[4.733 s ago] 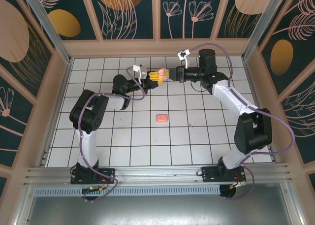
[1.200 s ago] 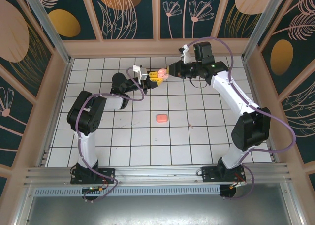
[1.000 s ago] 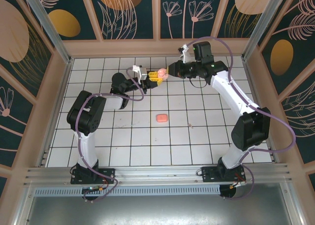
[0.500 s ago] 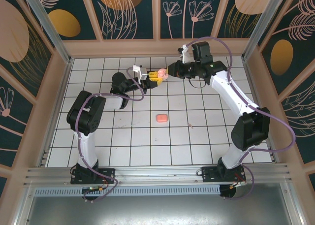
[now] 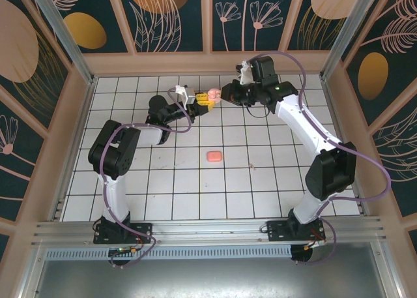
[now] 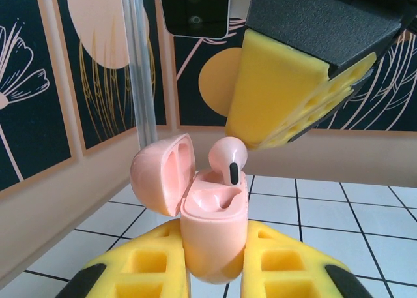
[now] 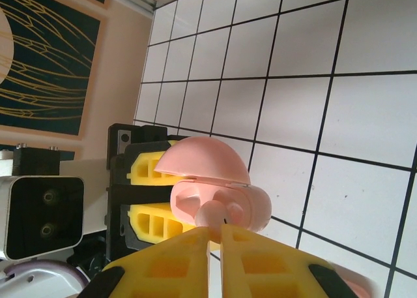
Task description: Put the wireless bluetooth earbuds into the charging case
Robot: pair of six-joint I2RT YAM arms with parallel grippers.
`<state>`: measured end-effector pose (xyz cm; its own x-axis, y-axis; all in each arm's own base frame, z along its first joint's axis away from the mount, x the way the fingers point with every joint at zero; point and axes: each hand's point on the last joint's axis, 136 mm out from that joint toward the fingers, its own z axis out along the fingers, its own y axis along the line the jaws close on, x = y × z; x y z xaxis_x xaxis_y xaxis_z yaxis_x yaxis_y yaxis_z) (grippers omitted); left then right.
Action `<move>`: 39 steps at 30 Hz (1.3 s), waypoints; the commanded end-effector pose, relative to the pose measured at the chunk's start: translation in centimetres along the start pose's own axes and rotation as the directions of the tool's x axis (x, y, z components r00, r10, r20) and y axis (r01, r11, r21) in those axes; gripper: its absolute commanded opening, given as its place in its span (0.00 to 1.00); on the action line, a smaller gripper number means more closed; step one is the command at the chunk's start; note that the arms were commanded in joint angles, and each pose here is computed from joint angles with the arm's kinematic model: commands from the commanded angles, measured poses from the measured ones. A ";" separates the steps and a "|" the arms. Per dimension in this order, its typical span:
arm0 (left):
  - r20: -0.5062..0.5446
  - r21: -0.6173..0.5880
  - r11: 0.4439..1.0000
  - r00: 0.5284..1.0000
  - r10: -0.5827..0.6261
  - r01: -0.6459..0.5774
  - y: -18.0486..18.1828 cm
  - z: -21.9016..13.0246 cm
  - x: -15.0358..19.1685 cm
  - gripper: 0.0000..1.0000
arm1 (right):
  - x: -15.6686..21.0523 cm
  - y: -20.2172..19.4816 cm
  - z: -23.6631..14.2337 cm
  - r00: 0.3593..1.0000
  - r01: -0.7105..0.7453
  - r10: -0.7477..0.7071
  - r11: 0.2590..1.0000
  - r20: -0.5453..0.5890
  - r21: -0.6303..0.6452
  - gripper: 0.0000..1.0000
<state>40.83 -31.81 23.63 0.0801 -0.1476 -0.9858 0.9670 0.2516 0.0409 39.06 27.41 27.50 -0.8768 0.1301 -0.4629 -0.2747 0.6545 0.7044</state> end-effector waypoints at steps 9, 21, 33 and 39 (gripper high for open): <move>0.034 0.035 0.997 0.997 0.065 -0.066 -0.9 0.4 -2.4 0.12 | 0.7 0.9 0.9 1.000 0.012 -0.012 1.000 -0.020 -0.014 0.19; 0.034 0.048 0.997 0.997 0.065 -0.066 -1.3 0.3 -2.6 0.12 | -0.5 0.3 1.5 0.999 0.033 -0.033 0.999 0.016 -0.003 0.16; 0.024 0.049 0.997 0.998 0.060 -0.061 -1.3 0.2 -2.2 0.12 | -1.3 1.5 -1.6 0.994 0.078 -0.073 0.995 0.079 -0.064 0.32; 0.023 0.073 0.995 0.997 0.068 -0.069 -2.1 -0.1 -1.8 0.11 | -0.9 -0.6 -4.6 0.995 0.021 -0.017 0.999 0.096 -0.040 0.33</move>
<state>40.24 -32.04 23.35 0.0730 -0.1339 -0.9883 0.9738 0.2235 0.0417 38.99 24.89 28.12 -0.8497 0.1679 -0.4999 -0.2912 0.6409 0.7103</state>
